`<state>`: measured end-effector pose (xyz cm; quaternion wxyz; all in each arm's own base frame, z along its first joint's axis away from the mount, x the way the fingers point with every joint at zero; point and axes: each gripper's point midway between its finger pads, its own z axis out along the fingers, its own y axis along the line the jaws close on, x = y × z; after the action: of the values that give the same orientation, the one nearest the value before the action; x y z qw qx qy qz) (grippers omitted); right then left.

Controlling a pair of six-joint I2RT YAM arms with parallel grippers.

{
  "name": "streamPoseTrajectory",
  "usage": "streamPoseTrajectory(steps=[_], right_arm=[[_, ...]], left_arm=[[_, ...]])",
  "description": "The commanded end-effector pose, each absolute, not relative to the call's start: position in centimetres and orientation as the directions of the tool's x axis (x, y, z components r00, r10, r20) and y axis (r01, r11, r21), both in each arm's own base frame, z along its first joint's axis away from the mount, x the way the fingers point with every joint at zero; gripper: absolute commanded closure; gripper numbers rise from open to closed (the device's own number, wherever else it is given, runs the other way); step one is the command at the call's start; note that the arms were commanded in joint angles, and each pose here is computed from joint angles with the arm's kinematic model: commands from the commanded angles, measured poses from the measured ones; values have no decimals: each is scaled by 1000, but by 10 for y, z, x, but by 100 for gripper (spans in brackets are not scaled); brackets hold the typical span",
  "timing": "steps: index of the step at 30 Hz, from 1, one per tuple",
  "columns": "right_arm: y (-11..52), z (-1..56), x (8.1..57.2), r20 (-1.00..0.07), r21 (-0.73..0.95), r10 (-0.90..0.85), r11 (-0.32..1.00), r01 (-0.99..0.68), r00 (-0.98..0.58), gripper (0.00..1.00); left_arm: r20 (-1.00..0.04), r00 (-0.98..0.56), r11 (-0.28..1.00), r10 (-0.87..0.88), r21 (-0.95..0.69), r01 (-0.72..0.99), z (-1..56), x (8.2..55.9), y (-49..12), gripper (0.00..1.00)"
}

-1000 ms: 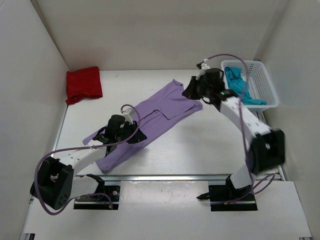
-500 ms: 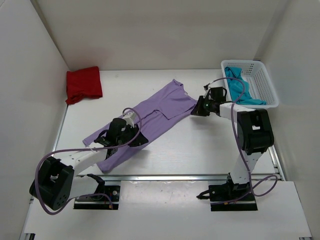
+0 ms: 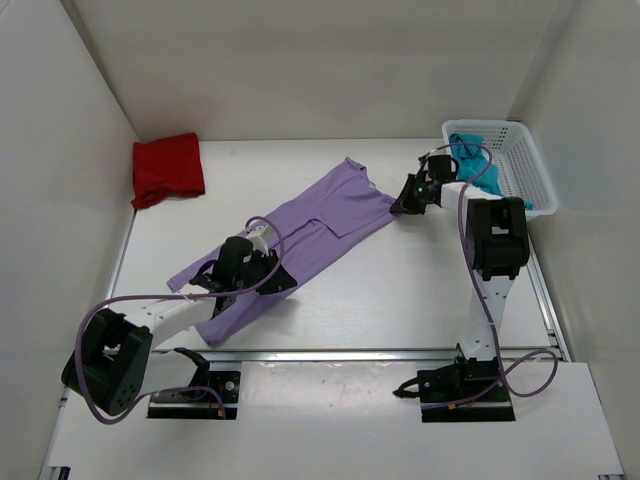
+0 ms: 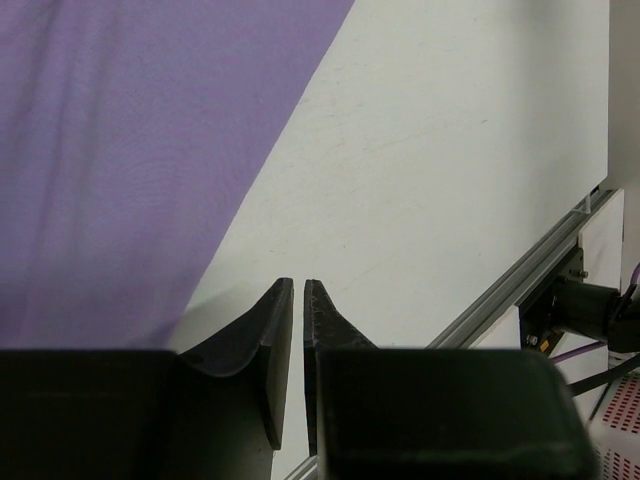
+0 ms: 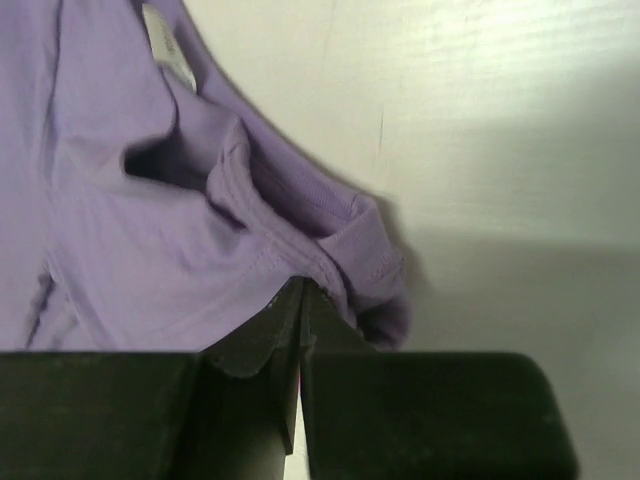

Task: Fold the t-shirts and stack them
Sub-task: Rotate the tshirt 90 degrees

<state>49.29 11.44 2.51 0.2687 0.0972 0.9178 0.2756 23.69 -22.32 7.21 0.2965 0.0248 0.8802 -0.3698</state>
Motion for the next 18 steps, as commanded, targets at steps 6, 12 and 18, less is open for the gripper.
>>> streamPoseTrajectory(steps=[6, 12, 18], right_arm=[[102, 20, 589, -445, 496, 292, 868, 39, -846, 100], [107, 88, 617, -537, 481, 256, 876, -43, -804, 100], [137, 190, 573, -664, 307, 126, 945, -116, -737, 100]], left_arm=[[-573, -798, 698, -185, -648, 304, 99, 254, -230, 79], [-573, -794, 729, -204, -630, 267, 108, 266, -228, 76], [-569, -785, 754, -244, -621, 216, 110, 266, -203, 74]])
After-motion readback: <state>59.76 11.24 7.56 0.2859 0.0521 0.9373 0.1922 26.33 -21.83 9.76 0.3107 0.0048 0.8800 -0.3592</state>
